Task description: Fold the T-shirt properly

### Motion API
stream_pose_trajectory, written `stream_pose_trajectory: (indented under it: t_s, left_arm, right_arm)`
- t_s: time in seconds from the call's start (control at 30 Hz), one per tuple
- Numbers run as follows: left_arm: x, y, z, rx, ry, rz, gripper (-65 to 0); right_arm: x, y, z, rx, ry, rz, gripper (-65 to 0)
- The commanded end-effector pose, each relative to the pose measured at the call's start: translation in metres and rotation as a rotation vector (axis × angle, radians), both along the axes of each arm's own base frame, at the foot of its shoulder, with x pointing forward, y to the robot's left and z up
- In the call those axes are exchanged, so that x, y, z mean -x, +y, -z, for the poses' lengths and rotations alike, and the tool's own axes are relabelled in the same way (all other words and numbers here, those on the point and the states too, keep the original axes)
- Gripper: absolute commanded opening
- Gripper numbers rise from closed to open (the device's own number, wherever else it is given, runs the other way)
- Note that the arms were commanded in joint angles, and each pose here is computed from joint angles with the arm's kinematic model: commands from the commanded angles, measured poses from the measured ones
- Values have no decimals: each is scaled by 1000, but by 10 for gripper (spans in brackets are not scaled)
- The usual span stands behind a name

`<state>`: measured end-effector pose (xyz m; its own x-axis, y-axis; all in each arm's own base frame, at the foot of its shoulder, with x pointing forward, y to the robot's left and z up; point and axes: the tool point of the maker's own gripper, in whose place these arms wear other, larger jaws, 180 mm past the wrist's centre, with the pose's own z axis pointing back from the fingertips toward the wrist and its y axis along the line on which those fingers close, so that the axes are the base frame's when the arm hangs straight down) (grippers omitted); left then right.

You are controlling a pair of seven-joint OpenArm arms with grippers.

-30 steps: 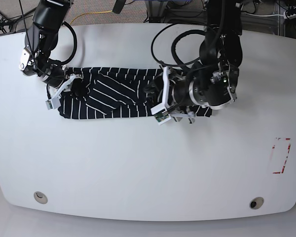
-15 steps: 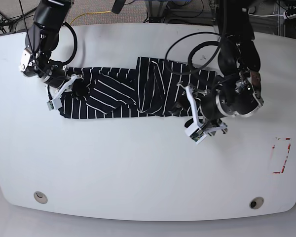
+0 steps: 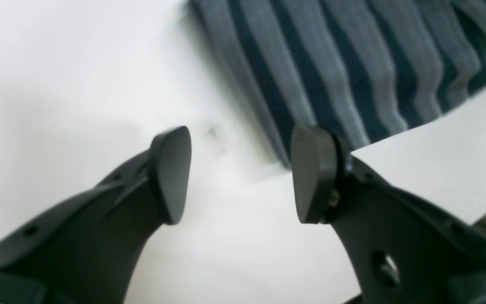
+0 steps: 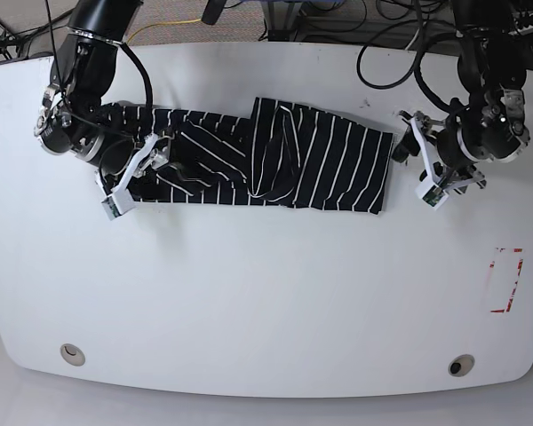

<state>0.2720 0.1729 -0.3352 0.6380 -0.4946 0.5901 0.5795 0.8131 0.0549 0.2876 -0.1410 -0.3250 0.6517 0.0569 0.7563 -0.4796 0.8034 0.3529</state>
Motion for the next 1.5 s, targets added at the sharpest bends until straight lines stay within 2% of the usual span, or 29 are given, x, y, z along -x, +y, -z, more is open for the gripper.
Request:
stream_pose_trajectory:
  t_s: [0.0, 0.1, 0.27, 0.43, 0.57, 0.73, 0.9, 1.07, 1.27, 1.37, 1.47]
  left_arm:
    - [-10, 4, -17, 34, -68, -18, -299]
    - [-9, 19, -15, 31, -62, -67, -299]
    - [-8, 21, -9, 41, -42, -80, -299]
    - [-6, 21, -5, 45, -32, -83, -299]
    - [-3, 23, -3, 39, -22, -85, -299]
    - [6, 22, 3, 39, 1, -84, -299]
    - [7, 24, 4, 36, 5, -87, -299]
    - [7, 22, 5, 41, 7, -88, -299]
    - [9, 22, 6, 41, 11, -88, -299]
    - [9, 22, 7, 42, 13, -88, -299]
    - [9, 22, 7, 42, 13, -88, -299]
  right_arm:
    - [-6, 21, -29, -8, -95, -70, -89]
    - [-2, 55, -26, -39, -87, -155, -89]
    - [-1, 108, -32, -89, -101, -269, -89]
    - [-14, 135, -27, 42, -122, -325, -89]
    - [-30, 138, -24, 161, -150, -305, -89]
    - [-35, 139, -19, 229, -165, -303, -89]
    - [-33, 154, -8, 233, -136, -360, -89]
    - [-16, 177, -9, 225, -152, -432, -89]
    - [-11, 208, -27, 142, -190, -447, -90]
    - [-9, 218, -27, 114, -175, -449, -144]
    - [-8, 224, -17, 100, -137, -457, -289]
